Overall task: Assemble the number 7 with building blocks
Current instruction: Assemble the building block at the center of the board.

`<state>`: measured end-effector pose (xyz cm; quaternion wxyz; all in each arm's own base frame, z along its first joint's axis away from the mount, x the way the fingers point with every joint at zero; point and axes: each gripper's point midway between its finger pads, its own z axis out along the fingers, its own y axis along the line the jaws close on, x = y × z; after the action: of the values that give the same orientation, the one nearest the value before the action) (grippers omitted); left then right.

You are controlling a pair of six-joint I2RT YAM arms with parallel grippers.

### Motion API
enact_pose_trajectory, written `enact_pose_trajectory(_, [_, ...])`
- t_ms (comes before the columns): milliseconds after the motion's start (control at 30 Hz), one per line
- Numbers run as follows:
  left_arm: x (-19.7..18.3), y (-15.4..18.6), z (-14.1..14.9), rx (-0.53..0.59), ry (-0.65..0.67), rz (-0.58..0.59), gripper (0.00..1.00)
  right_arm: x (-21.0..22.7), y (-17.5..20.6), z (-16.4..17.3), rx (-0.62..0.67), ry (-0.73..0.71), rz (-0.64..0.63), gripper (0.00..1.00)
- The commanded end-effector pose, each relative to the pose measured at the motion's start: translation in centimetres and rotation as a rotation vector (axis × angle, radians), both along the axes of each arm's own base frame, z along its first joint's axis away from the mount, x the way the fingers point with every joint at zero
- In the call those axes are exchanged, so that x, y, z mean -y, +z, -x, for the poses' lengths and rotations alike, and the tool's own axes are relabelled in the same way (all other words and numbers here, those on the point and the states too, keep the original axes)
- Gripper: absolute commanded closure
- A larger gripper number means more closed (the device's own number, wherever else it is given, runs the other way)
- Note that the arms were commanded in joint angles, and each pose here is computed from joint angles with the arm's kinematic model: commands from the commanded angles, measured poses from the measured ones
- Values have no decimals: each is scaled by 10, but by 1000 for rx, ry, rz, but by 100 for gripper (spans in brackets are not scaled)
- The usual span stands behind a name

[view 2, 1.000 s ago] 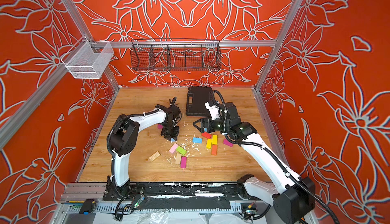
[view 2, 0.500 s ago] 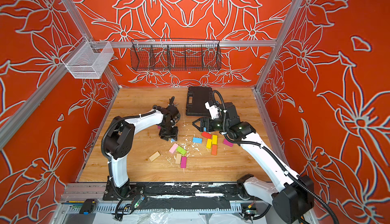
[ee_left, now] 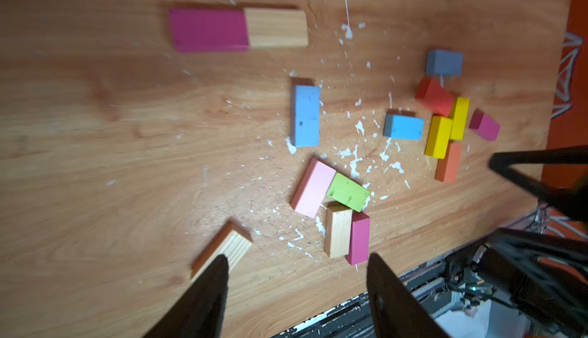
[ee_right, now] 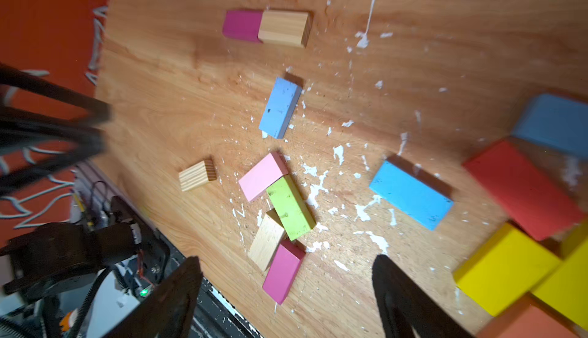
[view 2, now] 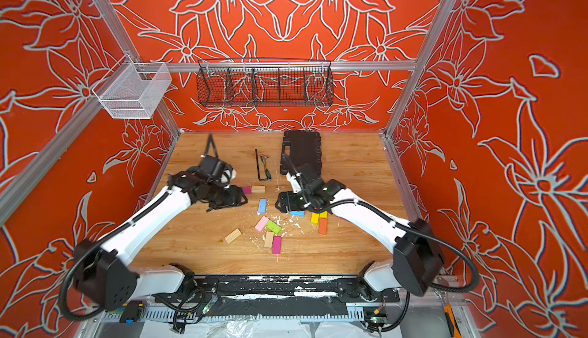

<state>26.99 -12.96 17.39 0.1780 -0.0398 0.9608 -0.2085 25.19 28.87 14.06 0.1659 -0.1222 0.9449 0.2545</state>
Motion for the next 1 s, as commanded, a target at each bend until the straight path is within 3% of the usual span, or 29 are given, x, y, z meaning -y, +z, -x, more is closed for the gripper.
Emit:
enact_pose_trajectory(0, [-16,20,2,109,20,2,31,-12,-15,-10,33,-89,133,13])
enact_pose_trajectory(233, [-38,31,8,213,28,-52,30,-66,-49,-19,52,-79,307,14])
enact_pose_trajectory(467, [-45,15,15,185,17,-80,29,-78,-73,-34,45,-156,346,17])
enact_pose_trajectory(967, [-42,23,17,236,0,-36,29,-93,-102,-51,28,-211,385,31])
